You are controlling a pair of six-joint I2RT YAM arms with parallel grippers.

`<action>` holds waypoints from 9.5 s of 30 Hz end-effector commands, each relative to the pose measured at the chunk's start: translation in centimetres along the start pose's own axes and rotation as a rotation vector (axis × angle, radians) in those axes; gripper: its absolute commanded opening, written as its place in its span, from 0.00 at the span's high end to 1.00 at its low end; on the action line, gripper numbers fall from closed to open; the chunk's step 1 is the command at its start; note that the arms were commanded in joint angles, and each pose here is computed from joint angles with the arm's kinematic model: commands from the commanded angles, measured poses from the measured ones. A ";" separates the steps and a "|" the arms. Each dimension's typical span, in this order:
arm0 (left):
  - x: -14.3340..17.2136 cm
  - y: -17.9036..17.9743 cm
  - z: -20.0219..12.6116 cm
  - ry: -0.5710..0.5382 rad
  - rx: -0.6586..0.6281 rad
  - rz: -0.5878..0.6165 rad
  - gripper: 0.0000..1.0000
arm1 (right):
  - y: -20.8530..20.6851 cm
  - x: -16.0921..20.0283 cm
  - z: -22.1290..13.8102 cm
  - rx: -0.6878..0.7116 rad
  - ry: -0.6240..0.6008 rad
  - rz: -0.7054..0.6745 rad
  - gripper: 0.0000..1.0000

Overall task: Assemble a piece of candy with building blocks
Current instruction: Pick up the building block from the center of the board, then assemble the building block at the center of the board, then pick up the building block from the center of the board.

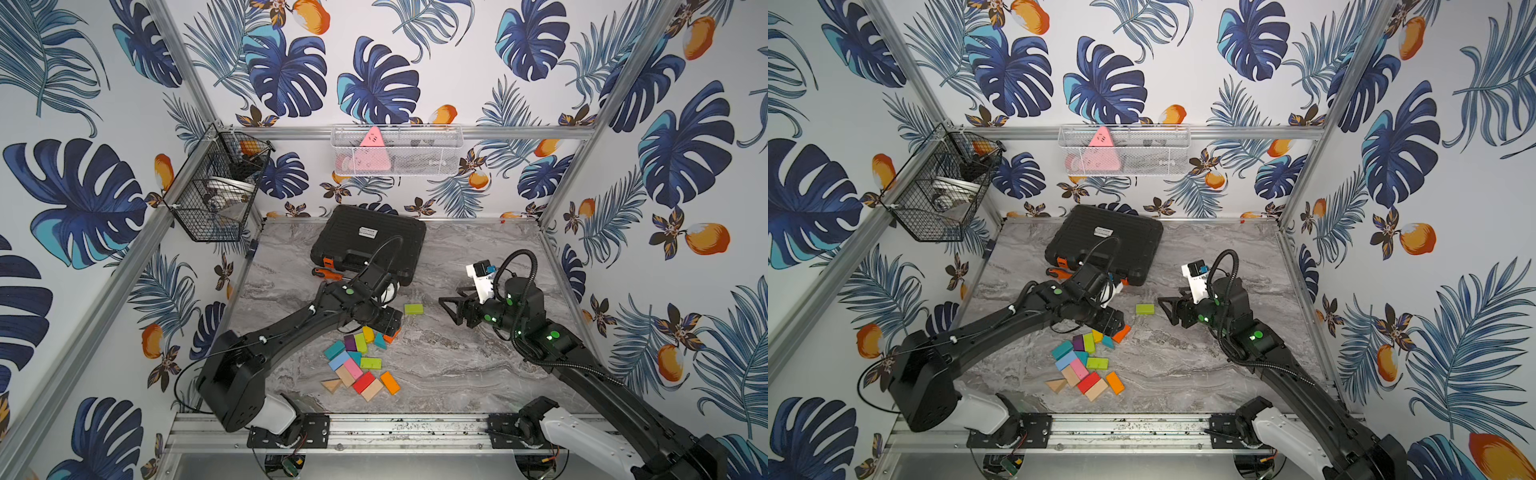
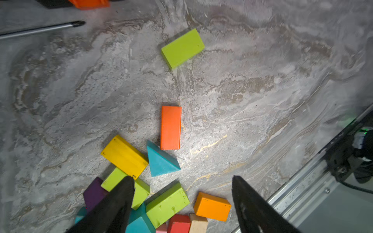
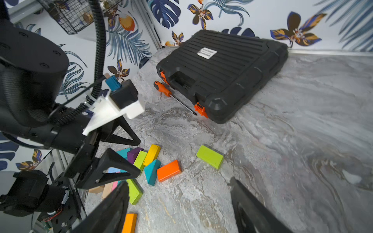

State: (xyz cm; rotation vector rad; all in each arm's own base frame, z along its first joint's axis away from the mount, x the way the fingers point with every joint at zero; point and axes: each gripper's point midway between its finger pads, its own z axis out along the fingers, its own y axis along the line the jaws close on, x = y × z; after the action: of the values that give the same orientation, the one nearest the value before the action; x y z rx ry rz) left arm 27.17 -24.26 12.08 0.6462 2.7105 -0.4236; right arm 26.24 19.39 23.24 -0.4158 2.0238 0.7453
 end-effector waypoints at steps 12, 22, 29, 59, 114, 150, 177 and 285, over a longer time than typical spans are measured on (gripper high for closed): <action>2.4 1.5 6.5 0.235 -0.098 0.144 0.17 | -2.9 4.2 -0.9 0.126 0.013 0.047 0.17; 1.1 2.0 8.4 0.270 -0.113 0.154 0.22 | -3.5 5.3 -0.2 0.139 0.049 0.066 0.17; 2.4 2.3 9.0 0.298 -0.102 0.129 0.30 | -3.4 5.6 -0.2 0.130 0.050 0.071 0.16; -6.1 -1.0 4.8 0.023 -0.051 0.315 0.75 | -7.8 8.0 -0.6 0.310 -0.045 0.224 0.12; -9.0 -2.9 15.8 0.255 -0.051 1.009 0.78 | -8.1 9.5 -1.4 0.301 -0.079 0.202 0.10; -11.5 -5.6 13.3 0.131 -0.007 0.967 0.35 | -7.9 9.9 -0.6 0.289 -0.032 0.199 0.09; -7.9 9.4 -14.6 -0.496 -0.339 -0.019 0.28 | 2.7 10.1 7.9 -0.030 0.334 0.121 0.22; 1.0 13.4 -15.4 -0.591 -0.478 -0.192 0.30 | 6.6 9.5 17.8 -0.179 0.599 -0.500 0.75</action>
State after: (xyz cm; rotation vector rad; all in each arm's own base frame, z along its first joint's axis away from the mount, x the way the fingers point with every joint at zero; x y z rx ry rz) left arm 28.98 -6.73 22.66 0.1036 2.1911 0.0337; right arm 29.76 36.12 9.17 -1.1491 2.3755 0.4305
